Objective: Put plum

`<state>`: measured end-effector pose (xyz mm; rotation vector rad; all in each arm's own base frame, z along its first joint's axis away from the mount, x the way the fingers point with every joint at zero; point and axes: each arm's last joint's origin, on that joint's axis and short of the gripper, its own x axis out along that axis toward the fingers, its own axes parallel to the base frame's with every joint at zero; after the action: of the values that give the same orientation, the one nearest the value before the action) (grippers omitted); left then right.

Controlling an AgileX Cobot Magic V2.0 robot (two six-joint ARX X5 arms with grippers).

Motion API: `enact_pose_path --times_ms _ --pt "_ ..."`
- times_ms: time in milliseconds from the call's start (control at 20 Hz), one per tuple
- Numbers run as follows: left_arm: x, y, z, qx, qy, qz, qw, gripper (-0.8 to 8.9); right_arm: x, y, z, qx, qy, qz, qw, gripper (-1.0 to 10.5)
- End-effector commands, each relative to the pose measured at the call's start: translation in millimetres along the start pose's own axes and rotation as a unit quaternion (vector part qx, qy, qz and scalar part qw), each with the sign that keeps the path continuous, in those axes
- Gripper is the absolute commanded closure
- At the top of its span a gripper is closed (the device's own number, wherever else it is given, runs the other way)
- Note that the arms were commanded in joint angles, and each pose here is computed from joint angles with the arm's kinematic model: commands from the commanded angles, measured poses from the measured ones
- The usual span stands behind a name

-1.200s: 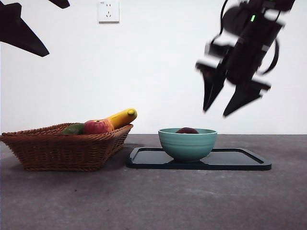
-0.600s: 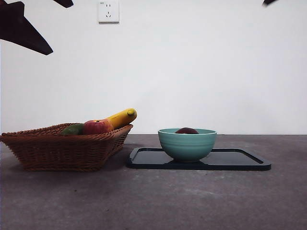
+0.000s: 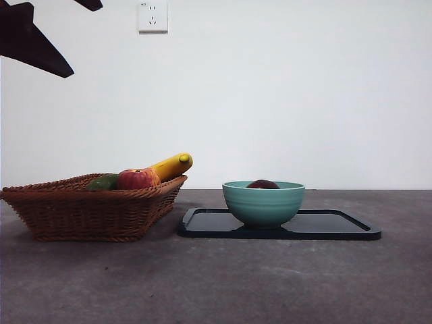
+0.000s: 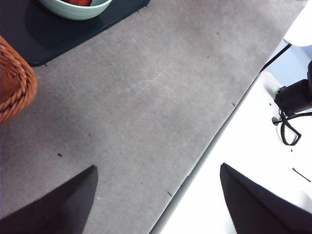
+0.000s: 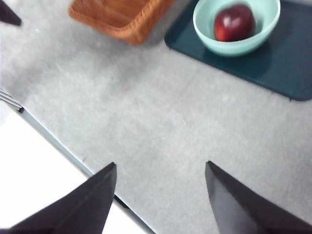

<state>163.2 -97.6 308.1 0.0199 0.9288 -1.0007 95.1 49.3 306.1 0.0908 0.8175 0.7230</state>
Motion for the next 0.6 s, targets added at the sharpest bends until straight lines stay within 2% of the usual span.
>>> enact_pose_path --times_ms 50,600 --pt "-0.5 -1.2 2.7 0.013 -0.003 -0.004 1.000 4.11 -3.4 2.2 0.4 -0.011 -0.013 0.005 1.000 6.6" --pt "-0.5 -1.3 2.5 0.009 -0.001 -0.004 1.000 4.11 -4.0 2.5 0.1 -0.012 -0.014 0.005 1.000 6.6"
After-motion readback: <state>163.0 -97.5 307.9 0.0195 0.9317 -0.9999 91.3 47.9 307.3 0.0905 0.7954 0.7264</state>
